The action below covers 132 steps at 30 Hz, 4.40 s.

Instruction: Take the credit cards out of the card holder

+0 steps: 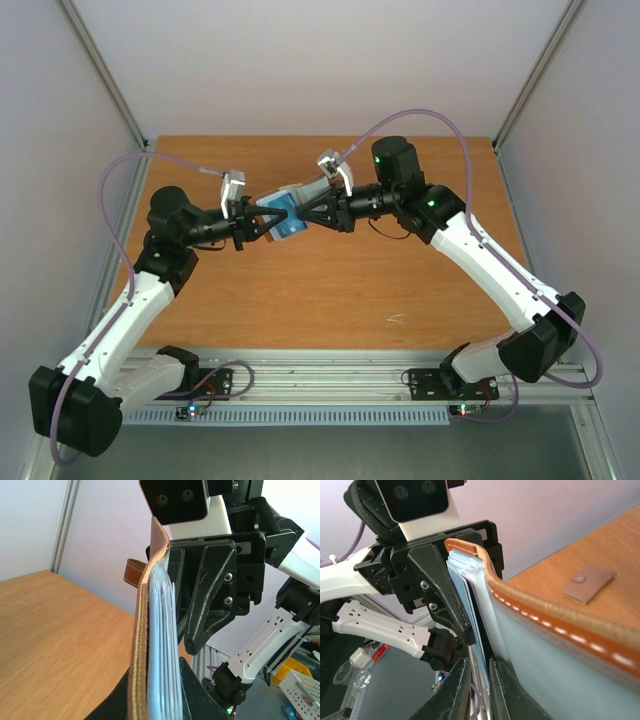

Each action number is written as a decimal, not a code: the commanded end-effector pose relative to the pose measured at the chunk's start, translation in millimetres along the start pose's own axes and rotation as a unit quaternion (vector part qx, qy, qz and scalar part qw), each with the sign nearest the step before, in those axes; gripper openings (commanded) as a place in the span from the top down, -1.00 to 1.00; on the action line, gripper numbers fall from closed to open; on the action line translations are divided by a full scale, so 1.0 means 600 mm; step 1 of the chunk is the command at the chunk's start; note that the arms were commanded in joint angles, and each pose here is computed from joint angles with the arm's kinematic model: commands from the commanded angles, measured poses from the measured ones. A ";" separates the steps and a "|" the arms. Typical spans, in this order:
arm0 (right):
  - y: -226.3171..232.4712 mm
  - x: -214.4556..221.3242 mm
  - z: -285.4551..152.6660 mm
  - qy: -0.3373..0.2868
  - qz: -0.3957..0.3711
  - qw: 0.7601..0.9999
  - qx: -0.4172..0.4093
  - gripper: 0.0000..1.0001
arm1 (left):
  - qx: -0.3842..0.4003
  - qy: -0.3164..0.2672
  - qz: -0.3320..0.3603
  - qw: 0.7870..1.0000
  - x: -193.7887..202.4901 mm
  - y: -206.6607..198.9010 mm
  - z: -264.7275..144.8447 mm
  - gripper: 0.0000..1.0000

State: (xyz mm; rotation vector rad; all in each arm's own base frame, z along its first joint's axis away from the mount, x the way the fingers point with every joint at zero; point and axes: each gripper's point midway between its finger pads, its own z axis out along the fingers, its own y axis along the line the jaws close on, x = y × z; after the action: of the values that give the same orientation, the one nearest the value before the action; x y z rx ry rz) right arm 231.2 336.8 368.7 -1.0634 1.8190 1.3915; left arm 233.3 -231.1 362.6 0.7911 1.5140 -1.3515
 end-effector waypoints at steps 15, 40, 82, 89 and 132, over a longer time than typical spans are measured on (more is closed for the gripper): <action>0.042 -0.022 -0.018 -0.050 -0.038 0.997 -0.045 0.98 | 0.035 -0.016 0.051 0.998 -0.012 -0.040 0.002 0.61; 0.017 -0.012 -0.070 -0.060 -0.026 0.998 0.013 0.98 | 0.041 -0.017 0.051 0.998 -0.013 -0.044 0.001 0.55; -0.327 0.168 -0.404 -0.284 0.461 0.715 0.442 0.98 | -0.432 0.025 -0.052 0.900 0.102 0.226 -0.113 0.99; -0.405 0.270 -0.491 -0.416 0.527 0.516 0.531 0.98 | -0.412 0.016 -0.052 0.909 0.096 0.219 -0.103 1.00; -0.229 0.037 -0.309 -0.213 0.196 0.869 0.402 -0.29 | -0.274 -0.018 -0.014 0.962 0.047 0.156 -0.048 1.00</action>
State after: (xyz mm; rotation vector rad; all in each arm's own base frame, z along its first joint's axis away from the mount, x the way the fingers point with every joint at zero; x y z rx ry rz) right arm 366.9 30.9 259.4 1.1005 1.8570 0.7914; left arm 307.6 -168.0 244.1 0.2572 1.9819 -0.7544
